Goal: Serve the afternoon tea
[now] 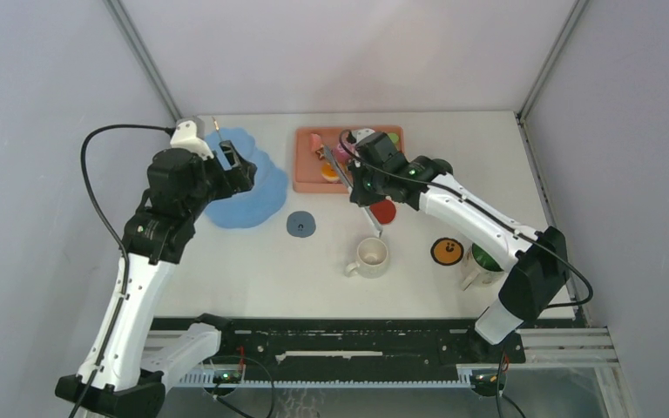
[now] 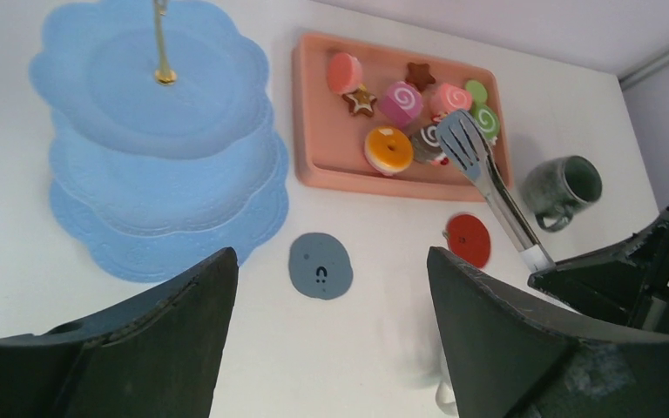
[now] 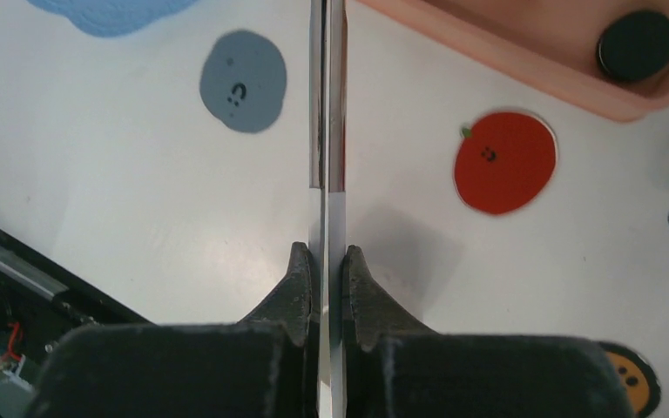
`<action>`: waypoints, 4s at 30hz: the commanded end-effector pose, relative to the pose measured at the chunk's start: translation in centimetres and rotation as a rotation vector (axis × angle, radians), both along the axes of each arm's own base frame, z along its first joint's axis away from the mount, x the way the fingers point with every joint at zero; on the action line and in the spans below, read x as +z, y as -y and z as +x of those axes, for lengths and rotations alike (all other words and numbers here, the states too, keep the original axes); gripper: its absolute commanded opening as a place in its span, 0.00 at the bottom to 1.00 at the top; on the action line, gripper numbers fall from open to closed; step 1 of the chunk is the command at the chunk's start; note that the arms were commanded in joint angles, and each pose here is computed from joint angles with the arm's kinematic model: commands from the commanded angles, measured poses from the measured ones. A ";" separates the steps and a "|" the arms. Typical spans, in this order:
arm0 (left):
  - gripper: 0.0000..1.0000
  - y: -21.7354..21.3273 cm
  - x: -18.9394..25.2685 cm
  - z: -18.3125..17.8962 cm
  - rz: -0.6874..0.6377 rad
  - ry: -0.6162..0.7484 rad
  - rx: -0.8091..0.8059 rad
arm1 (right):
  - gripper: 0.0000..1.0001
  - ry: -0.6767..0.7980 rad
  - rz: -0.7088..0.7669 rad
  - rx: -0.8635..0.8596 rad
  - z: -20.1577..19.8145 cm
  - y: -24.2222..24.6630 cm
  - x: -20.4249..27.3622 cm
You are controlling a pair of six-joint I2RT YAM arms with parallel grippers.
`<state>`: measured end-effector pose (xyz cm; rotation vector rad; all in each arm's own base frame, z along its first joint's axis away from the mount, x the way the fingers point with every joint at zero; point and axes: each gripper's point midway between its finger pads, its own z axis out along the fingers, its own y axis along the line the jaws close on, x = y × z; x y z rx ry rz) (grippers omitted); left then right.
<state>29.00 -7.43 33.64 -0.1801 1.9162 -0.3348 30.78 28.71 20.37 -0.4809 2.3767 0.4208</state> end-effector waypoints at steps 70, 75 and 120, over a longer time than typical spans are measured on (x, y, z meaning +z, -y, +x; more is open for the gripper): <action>0.84 1.1 -2.4 2.2 0.051 -0.089 -0.059 | 0.51 -0.033 -0.170 -0.116 9.9 5.8 -3.5; 0.85 1.2 -2.7 2.4 0.048 -0.101 -0.060 | 0.51 -0.043 -0.112 -0.112 9.0 6.0 -3.7; 0.85 1.4 -2.7 2.5 0.034 -0.103 -0.063 | 0.54 -0.076 -0.080 -0.035 6.6 7.2 -3.2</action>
